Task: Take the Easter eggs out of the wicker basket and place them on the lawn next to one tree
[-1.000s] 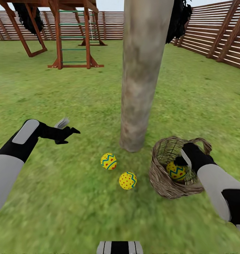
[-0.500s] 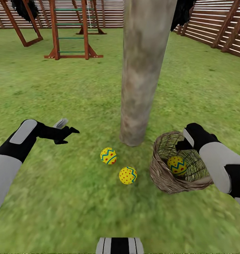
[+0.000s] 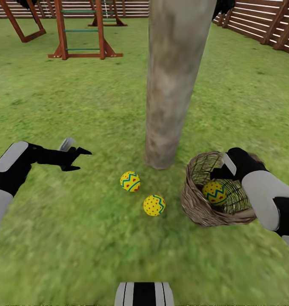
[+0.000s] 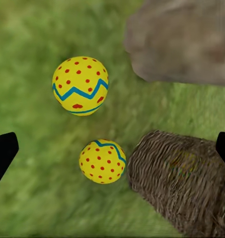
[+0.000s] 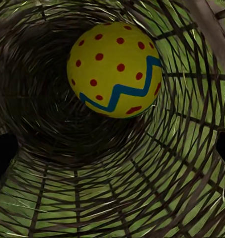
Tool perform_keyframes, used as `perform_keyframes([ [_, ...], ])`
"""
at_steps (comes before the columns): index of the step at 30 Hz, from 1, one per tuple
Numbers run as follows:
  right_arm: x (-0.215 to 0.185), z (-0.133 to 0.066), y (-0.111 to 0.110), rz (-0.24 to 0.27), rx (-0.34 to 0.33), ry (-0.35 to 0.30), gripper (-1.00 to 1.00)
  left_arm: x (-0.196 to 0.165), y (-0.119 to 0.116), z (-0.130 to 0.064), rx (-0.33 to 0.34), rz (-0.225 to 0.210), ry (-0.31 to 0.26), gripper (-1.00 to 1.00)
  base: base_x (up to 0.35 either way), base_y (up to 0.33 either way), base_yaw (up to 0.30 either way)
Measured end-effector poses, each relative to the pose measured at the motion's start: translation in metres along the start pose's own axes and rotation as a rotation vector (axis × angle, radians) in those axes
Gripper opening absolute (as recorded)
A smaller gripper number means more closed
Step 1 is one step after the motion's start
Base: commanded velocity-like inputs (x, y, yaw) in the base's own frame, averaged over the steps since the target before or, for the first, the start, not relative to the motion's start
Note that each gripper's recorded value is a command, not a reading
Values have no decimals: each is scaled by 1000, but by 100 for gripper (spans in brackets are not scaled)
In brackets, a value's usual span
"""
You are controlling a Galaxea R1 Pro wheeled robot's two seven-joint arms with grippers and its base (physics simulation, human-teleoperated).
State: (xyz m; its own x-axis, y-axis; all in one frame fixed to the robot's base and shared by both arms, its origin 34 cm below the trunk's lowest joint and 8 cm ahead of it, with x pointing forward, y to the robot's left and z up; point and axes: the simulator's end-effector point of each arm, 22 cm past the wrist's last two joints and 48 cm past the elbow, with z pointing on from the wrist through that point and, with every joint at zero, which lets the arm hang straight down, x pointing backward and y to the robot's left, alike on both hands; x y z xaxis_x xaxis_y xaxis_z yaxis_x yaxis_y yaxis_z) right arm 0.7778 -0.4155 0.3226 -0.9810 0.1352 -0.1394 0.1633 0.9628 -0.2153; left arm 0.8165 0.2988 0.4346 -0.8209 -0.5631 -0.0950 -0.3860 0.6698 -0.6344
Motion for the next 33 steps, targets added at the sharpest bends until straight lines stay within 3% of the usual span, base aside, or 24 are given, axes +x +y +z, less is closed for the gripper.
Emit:
perform_keyframes([
  [3, -1, 9, 1, 2, -1, -8, 100, -6, -6, -14, -7, 2, 11, 100, 0, 0, 0],
  [7, 2, 20, 3, 0, 0, 0, 100, -14, -20, -21, -16, 37, 28, 100, 0, 0, 0],
  [8, 3, 23, 2, 2, 2, 1, 100, -27, -45, -39, 3, 82, 26, 100, 0, 0, 0],
  [11, 5, 31, -1, 4, 8, 5, 100, -40, -74, -56, 40, 121, 22, 100, 0, 0, 0],
  [15, 7, 42, -2, 5, 10, 7, 100, -37, -99, -63, 78, 183, 33, 100, 0, 0, 0],
  [20, 7, 55, 1, 21, 1, 5, 100, -26, -94, -49, 58, 216, 64, 100, 0, 0, 0],
  [33, -4, 87, 6, 19, 11, -62, 100, -15, -54, -10, -13, 203, 120, 100, 0, 0, 0],
])
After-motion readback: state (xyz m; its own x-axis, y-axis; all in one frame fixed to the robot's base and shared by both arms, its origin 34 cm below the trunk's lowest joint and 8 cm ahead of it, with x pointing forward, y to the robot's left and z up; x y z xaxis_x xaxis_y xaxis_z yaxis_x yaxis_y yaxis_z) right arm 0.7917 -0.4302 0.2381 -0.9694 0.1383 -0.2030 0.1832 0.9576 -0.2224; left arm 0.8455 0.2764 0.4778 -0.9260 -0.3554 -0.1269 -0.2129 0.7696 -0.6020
